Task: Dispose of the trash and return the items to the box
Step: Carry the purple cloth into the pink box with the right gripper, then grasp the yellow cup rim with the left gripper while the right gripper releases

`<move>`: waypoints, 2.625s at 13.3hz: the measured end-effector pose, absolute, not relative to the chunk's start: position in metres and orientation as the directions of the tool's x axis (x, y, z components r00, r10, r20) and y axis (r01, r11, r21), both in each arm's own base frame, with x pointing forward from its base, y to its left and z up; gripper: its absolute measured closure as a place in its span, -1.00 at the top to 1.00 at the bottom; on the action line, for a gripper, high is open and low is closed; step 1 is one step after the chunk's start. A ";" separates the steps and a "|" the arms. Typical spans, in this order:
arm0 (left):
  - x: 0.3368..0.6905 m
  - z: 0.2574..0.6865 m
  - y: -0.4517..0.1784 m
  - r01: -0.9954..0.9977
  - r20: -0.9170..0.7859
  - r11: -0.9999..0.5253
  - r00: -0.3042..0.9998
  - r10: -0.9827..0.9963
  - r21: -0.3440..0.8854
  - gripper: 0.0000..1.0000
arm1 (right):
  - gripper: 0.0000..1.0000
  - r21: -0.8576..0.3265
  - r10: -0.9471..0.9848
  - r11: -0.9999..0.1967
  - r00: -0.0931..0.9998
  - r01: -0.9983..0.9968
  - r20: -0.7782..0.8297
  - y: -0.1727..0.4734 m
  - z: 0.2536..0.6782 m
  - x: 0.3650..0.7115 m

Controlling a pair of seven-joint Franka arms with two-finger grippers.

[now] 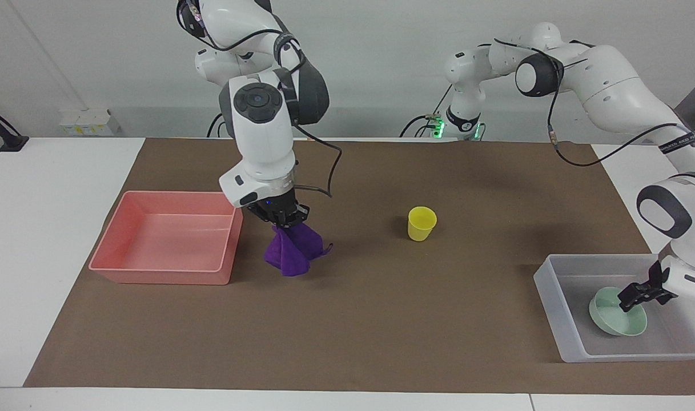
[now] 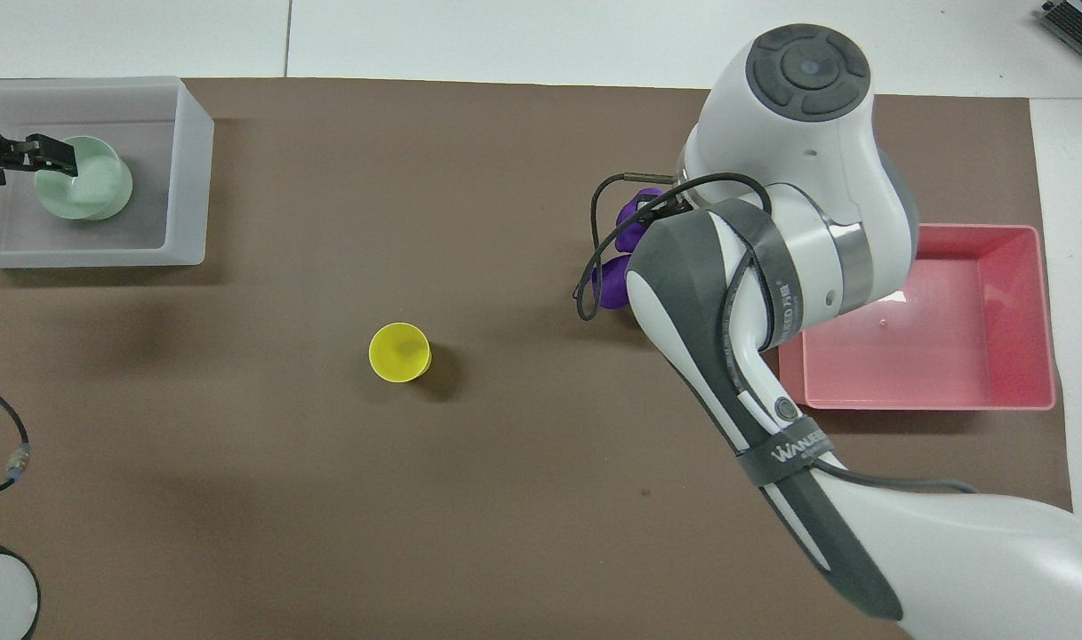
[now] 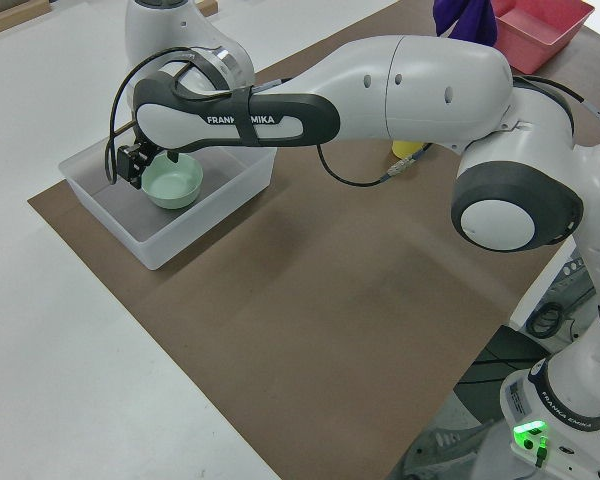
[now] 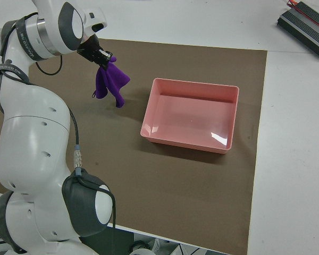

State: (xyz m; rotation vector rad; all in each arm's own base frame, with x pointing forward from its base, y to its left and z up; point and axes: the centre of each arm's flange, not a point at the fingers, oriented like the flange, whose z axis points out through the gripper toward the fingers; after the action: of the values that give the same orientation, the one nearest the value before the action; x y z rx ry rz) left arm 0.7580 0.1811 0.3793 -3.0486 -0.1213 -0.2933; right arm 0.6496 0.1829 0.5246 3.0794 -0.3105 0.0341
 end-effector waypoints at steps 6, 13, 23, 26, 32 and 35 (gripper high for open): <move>0.747 0.458 0.130 -0.019 0.258 -0.996 0.965 -0.041 -0.087 1.00 | -0.96 0.067 -0.128 -0.990 0.992 -0.127 -0.008 0.078 0.576 0.636; 0.691 0.479 0.025 -0.161 0.175 -0.984 0.969 -0.172 -0.075 1.00 | -0.96 0.072 -0.022 -0.997 0.995 -0.015 -0.095 -0.046 0.553 0.613; 0.603 0.414 -0.168 -0.221 0.039 -0.975 0.974 -0.222 -0.038 1.00 | -0.96 0.047 -0.020 -0.999 1.000 -0.019 -0.011 -0.102 0.453 0.579; 0.576 0.397 -0.196 -0.208 0.032 -0.978 0.977 -0.209 -0.034 1.00 | -0.96 0.042 -0.024 -0.999 1.000 -0.025 0.013 -0.102 0.422 0.573; 0.535 0.372 -0.223 -0.225 0.019 -0.974 0.974 -0.224 0.010 1.00 | -0.96 0.031 -0.039 -0.999 0.996 -0.042 0.078 -0.101 0.378 0.561; 0.516 0.351 -0.220 -0.215 0.034 -0.976 0.976 -0.214 0.027 1.00 | -0.96 0.027 -0.042 -0.999 0.996 -0.044 0.078 -0.100 0.371 0.558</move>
State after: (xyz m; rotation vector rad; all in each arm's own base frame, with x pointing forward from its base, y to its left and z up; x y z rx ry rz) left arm 0.5160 -0.2201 0.3515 -3.1530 0.3427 -0.0487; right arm 0.5578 -0.1001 0.3710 3.1103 -0.0676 0.1204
